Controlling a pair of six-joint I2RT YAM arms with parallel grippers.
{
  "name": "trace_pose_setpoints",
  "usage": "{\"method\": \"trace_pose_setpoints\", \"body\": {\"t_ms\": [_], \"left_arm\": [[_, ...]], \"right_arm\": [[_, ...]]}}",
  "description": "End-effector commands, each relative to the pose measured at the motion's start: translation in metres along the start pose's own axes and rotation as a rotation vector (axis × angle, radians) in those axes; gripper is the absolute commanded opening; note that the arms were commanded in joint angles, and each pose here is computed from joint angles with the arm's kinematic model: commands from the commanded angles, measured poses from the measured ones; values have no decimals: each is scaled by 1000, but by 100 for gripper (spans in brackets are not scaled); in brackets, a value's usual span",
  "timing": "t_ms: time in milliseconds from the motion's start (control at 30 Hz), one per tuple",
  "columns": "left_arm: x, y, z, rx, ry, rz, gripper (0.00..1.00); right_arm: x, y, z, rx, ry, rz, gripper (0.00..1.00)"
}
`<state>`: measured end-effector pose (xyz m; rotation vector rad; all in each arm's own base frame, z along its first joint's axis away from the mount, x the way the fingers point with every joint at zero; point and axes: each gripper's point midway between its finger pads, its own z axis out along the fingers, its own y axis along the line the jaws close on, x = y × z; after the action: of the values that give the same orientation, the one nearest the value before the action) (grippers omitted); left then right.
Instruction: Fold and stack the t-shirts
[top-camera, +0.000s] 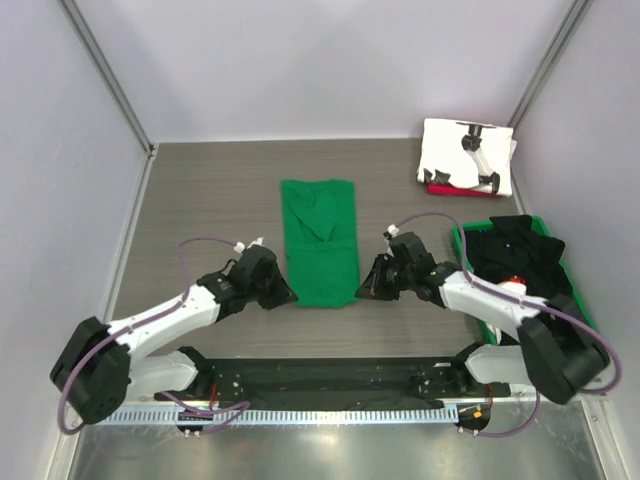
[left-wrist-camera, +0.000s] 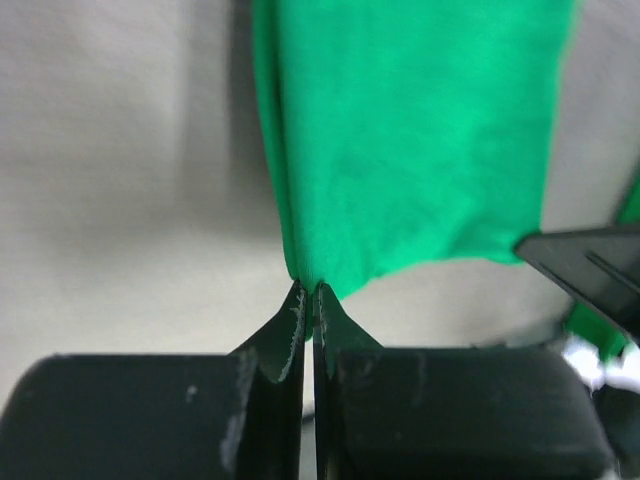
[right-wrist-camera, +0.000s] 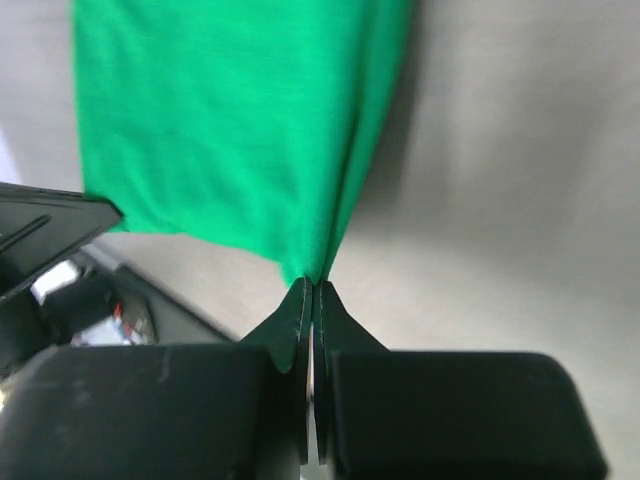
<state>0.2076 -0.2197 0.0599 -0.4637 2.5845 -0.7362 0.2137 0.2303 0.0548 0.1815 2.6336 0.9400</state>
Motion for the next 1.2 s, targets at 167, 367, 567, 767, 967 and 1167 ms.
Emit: {"method": "trace_pose_setpoints", "body": {"t_ms": [167, 367, 567, 767, 967, 1167], "left_arm": [[18, -14, -76, 8, -77, 36, 0], [-13, -30, -107, -9, -191, 87, 0], [-52, -53, -118, -85, -267, 172, 0], [-103, -85, -119, -97, -316, 189, 0], [-155, -100, -104, -74, -320, 166, 0], [-191, -100, -69, -103, -273, 153, 0]], "right_arm": [[47, 34, -48, -44, -15, -5, 1], [12, 53, -70, 7, -128, -57, 1], [-46, 81, -81, 37, -221, -100, 1], [-102, 98, -81, 40, -257, -107, 1], [-153, 98, -74, 67, -278, -108, 1], [-181, 92, -57, 83, -263, -117, 1]]}}
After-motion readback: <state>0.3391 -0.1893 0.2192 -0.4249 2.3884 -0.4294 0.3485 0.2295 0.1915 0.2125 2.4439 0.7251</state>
